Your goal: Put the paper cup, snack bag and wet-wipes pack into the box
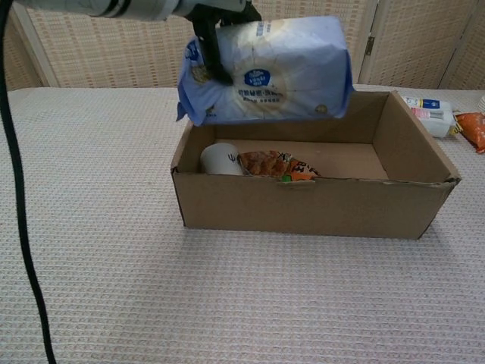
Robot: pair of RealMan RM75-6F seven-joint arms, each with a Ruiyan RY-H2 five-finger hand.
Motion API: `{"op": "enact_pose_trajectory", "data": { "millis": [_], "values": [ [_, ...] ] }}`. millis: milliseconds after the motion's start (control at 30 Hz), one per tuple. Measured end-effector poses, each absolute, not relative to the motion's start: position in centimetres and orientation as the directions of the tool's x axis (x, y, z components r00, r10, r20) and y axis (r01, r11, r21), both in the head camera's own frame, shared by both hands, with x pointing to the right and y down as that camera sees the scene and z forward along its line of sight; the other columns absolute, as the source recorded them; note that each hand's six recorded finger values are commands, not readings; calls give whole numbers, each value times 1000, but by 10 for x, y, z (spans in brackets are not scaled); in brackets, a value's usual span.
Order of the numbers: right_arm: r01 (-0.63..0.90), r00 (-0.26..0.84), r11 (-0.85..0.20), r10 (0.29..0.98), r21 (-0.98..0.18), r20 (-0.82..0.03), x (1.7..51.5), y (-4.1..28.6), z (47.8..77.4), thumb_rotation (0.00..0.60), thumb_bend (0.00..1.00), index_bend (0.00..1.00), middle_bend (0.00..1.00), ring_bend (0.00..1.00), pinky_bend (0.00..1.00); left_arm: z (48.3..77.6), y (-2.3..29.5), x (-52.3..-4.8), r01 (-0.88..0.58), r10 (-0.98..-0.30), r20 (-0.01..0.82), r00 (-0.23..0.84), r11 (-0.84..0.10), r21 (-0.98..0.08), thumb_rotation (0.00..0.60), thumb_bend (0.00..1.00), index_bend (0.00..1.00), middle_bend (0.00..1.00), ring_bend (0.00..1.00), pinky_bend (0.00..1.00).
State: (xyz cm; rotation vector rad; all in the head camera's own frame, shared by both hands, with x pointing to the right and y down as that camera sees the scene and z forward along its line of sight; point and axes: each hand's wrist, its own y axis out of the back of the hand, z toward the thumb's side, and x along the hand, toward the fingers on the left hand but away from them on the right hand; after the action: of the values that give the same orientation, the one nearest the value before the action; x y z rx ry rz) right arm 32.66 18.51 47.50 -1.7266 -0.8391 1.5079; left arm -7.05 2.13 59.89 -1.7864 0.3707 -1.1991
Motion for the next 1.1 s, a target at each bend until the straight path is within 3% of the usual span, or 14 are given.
{"op": "enact_pose_trajectory", "data": {
  "millis": [33,67,133,167,233,267,400,800,1100],
  "values": [
    [31,118,-556,827,-831,-549,327,185,475,600,81,71,0,0,0,603,26,-63,227,-664,564,491,-527,-819,600,377,576,694,586,747],
    [31,118,-556,827,-831,-549,327,185,475,600,81,71,0,0,0,608,31,-55,222,-660,555,505,-522,-823,600,337,474,585,495,679],
    [32,119,-555,828,-831,-548,327,185,474,600,81,71,0,0,0,614,35,-45,220,-659,542,521,-510,-832,600,260,239,339,288,501],
    [32,120,-555,828,-832,-548,327,186,474,600,81,71,0,0,0,617,34,-42,223,-662,536,524,-501,-836,600,214,94,166,140,366],
    [33,119,-555,828,-831,-548,327,186,473,600,81,71,0,0,0,619,33,-41,222,-666,537,519,-501,-836,600,177,2,26,21,238],
    [33,119,-554,828,-832,-547,328,187,473,600,81,71,0,0,0,620,33,-41,216,-668,541,511,-509,-833,600,165,0,1,1,199],
    [23,117,-553,829,-833,-547,328,187,473,600,83,78,0,0,0,619,28,-48,197,-682,541,491,-518,-832,600,148,0,0,0,149],
    [22,114,-561,824,-828,-555,327,188,476,600,83,80,0,0,0,594,3,-100,164,-746,522,414,-503,-849,600,164,0,0,0,139],
    [20,131,-572,815,-820,-565,323,191,479,600,83,80,0,0,0,560,-12,-217,233,-836,483,260,-431,-872,600,171,0,0,0,133]
  ]
}}
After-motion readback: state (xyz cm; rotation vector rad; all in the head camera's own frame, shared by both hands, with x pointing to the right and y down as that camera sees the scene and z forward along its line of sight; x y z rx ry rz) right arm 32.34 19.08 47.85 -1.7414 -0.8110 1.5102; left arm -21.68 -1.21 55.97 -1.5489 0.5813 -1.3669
